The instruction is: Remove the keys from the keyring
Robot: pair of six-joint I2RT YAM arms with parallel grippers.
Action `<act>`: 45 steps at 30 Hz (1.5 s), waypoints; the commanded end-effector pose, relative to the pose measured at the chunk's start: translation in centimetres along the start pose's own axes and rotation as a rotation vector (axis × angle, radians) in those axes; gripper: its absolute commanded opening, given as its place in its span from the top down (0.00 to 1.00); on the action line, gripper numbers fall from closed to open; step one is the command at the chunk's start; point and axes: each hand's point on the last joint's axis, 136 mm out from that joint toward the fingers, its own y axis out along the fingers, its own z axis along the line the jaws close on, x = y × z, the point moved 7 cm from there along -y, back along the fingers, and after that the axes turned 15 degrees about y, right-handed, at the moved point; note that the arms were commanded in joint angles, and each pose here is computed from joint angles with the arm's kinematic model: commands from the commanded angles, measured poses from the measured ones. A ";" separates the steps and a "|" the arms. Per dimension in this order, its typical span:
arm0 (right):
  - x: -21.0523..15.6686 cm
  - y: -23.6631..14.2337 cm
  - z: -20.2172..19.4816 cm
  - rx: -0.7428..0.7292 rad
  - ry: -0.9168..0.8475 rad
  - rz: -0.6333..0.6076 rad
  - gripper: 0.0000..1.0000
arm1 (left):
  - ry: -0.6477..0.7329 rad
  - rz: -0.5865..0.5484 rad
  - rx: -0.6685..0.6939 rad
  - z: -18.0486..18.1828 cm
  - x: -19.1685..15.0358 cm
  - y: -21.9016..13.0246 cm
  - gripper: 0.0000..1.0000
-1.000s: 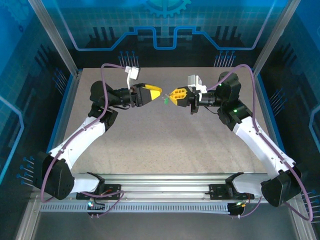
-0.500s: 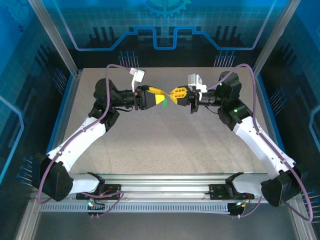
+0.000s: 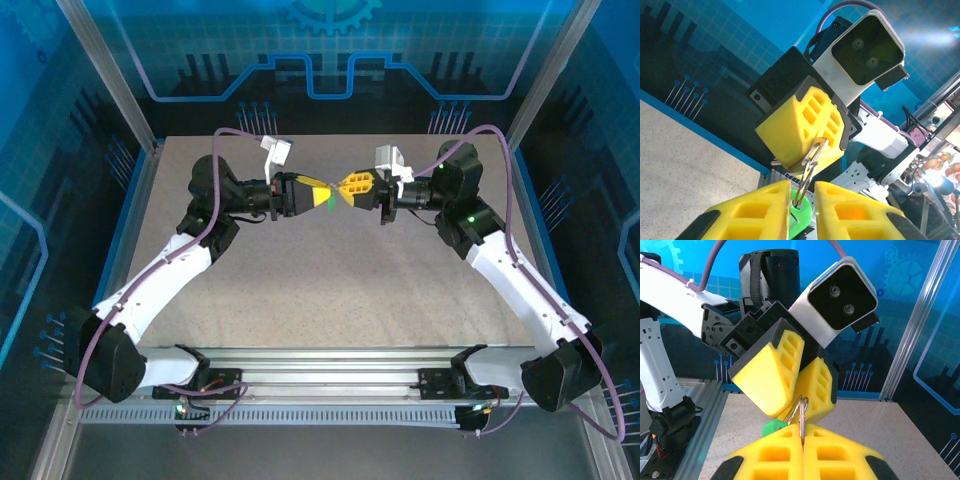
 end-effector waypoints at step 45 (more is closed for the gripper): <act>-0.1 -0.2 1.5 -0.017 -0.074 -0.036 1.00 | 0.049 -0.180 0.070 -1.4 3.2 -2.5 1.00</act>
